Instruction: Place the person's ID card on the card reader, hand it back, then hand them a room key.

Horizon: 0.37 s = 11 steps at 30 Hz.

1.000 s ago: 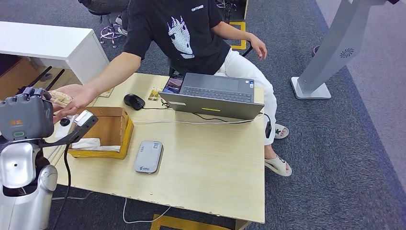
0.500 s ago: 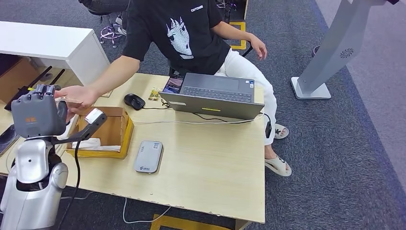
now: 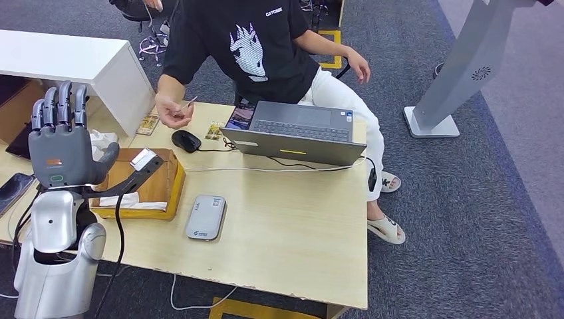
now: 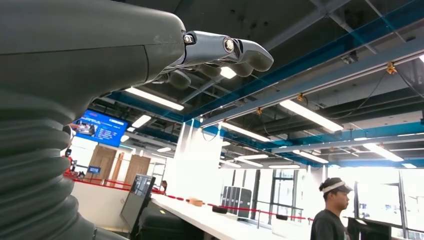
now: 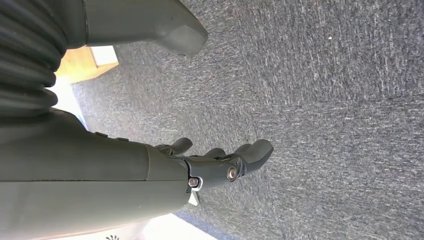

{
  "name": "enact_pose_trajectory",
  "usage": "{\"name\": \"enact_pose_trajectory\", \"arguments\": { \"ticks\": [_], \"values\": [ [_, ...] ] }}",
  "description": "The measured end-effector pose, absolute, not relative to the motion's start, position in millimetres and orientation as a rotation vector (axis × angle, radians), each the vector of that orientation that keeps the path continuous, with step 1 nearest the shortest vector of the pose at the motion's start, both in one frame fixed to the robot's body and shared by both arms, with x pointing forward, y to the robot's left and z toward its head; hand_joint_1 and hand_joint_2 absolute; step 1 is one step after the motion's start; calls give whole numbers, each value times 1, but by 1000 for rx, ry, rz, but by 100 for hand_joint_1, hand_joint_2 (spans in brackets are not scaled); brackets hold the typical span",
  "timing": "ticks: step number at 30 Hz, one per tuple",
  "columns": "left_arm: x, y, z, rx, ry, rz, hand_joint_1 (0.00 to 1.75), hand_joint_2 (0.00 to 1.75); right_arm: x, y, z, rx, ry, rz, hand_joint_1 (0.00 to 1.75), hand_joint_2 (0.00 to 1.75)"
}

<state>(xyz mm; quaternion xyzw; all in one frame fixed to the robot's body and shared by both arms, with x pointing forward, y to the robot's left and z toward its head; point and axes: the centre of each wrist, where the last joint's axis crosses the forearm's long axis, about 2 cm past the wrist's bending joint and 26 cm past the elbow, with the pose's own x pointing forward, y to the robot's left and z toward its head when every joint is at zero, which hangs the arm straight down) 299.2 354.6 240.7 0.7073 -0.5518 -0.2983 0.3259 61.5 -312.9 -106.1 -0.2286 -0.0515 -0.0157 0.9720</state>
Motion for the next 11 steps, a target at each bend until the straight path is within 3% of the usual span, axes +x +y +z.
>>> {"name": "enact_pose_trajectory", "arguments": {
  "ticks": [4, 8, 11],
  "values": [
    [299, 354, 240, 1849, -1446, -770, 0, 0, 61, -313, -106, -461, -103, -39, 0, 175],
    [298, 352, 241, 1851, -1459, -762, 0, 175, 61, -313, -106, -461, -100, -49, 0, 175],
    [295, 351, 242, 1860, -1497, -763, 0, 175, 61, -313, -106, -463, -98, -59, 0, 175]
  ]
}}
